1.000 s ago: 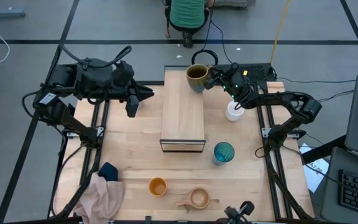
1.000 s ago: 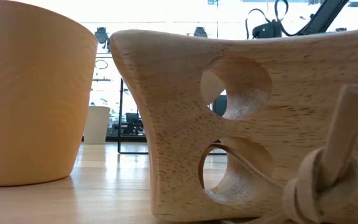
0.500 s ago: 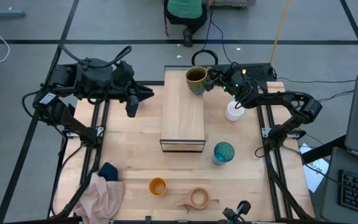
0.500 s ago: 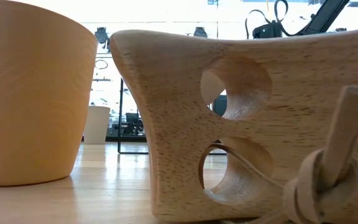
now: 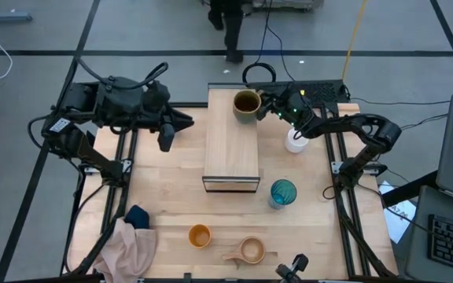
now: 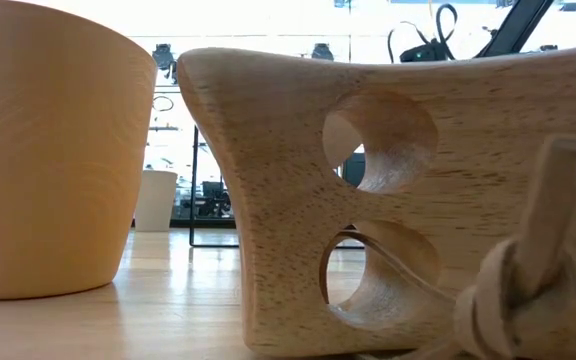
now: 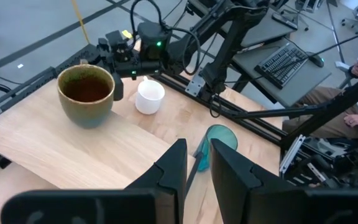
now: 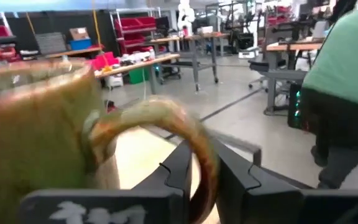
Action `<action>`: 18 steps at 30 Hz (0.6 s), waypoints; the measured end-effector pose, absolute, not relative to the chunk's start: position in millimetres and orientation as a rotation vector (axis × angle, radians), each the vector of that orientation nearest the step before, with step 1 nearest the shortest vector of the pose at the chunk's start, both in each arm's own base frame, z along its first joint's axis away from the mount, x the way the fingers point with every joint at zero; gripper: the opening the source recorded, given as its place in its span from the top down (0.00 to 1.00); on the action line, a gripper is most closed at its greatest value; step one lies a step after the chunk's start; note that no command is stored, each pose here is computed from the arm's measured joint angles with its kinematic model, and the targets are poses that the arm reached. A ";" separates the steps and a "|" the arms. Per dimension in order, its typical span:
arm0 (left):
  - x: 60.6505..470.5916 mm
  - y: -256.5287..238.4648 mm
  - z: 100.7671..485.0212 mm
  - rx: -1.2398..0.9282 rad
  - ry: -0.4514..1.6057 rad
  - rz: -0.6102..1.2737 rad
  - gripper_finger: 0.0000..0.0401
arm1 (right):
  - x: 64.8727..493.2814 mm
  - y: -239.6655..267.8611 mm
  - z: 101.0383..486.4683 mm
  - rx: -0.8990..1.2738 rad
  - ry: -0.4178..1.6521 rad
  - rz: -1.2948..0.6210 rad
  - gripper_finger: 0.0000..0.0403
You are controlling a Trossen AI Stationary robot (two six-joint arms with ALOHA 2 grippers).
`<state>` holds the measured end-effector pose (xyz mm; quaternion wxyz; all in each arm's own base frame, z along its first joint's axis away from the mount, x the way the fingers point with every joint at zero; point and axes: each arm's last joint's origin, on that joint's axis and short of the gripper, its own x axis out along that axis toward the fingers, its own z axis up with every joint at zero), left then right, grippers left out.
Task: Stack small to large cups/mugs on shelf
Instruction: Put the brown mug on the shelf
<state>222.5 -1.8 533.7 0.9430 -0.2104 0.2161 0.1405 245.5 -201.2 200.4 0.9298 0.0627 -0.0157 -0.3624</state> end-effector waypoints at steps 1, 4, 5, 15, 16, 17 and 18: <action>222.4 -2.1 533.6 -0.429 0.442 0.286 0.83 | 246.3 -200.8 199.3 0.128 -0.028 -0.742 0.89; 222.3 -3.1 533.4 -0.428 0.444 0.285 0.83 | 246.7 -200.7 198.6 0.119 -0.025 -0.747 0.89; 222.3 -3.3 533.4 -0.428 0.443 0.285 0.83 | 246.7 -200.8 198.7 0.115 -0.025 -0.749 0.89; 222.3 -3.3 533.4 -0.432 0.443 0.285 0.83 | 245.2 -202.4 198.8 0.117 -0.030 -0.760 0.88; 222.3 -3.3 533.4 -0.432 0.443 0.285 0.83 | 245.2 -202.4 198.9 0.117 -0.031 -0.760 0.88; 222.3 -3.5 533.4 -0.433 0.443 0.285 0.83 | 245.5 -202.6 199.2 0.117 -0.031 -0.759 0.88; 222.3 -4.1 533.4 -0.432 0.443 0.282 0.83 | 246.0 -203.0 200.0 0.116 -0.032 -0.759 0.88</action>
